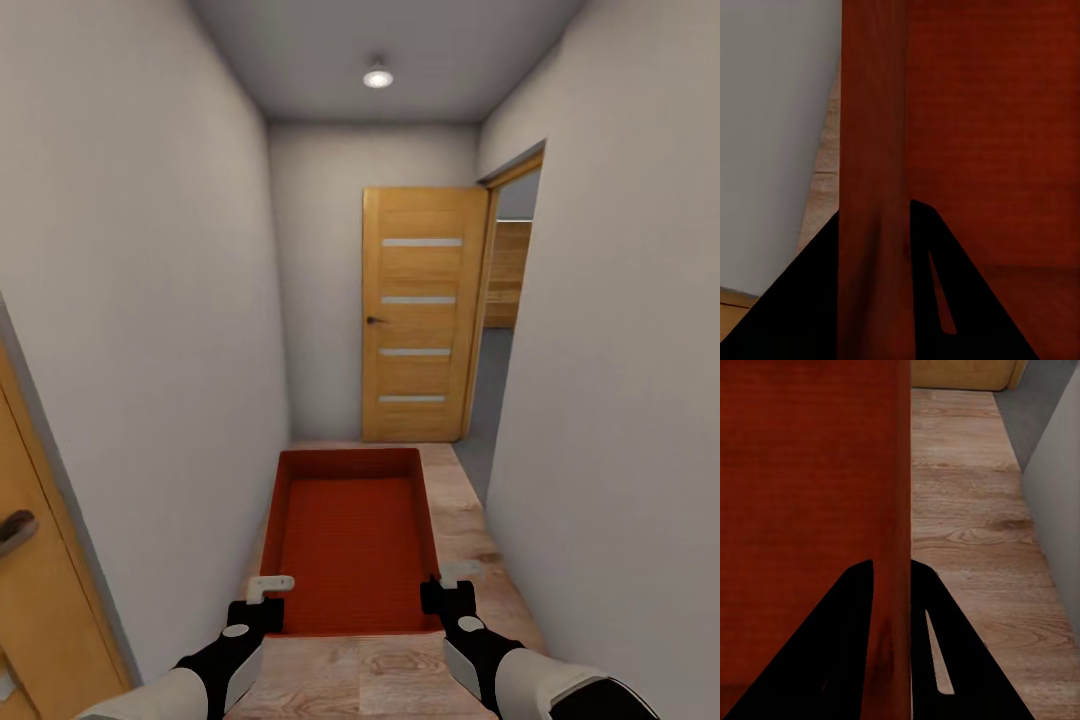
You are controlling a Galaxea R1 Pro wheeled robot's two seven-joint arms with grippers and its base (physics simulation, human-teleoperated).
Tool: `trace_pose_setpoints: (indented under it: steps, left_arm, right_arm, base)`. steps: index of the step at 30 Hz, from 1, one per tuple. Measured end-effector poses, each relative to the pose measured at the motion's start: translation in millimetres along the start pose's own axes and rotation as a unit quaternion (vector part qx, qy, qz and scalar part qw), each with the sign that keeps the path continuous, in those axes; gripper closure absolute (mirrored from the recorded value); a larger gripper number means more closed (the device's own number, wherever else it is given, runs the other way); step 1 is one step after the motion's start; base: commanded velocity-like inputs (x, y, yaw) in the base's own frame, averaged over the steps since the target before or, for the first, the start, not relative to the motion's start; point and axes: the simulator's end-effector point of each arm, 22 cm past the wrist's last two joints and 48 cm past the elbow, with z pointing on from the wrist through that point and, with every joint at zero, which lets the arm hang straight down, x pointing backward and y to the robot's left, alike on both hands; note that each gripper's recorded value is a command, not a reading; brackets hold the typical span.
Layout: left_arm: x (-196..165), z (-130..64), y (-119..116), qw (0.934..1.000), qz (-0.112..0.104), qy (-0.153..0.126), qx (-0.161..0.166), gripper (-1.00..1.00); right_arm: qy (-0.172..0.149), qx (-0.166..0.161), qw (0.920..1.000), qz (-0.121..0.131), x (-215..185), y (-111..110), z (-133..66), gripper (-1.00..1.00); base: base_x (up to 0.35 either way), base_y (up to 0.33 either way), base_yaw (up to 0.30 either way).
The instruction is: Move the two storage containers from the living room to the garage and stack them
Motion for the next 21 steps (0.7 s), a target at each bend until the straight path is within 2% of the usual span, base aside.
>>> trace_pose_setpoints:
  steps: [21]
  left_arm:
    - [0.0,0.0,0.0,1.0,0.0,0.0,0.0,1.0]
  right_arm:
    - [0.0,0.0,1.0,0.0,-0.1,0.0,0.0,1.0]
  base:
    - [0.321,0.0,0.0]
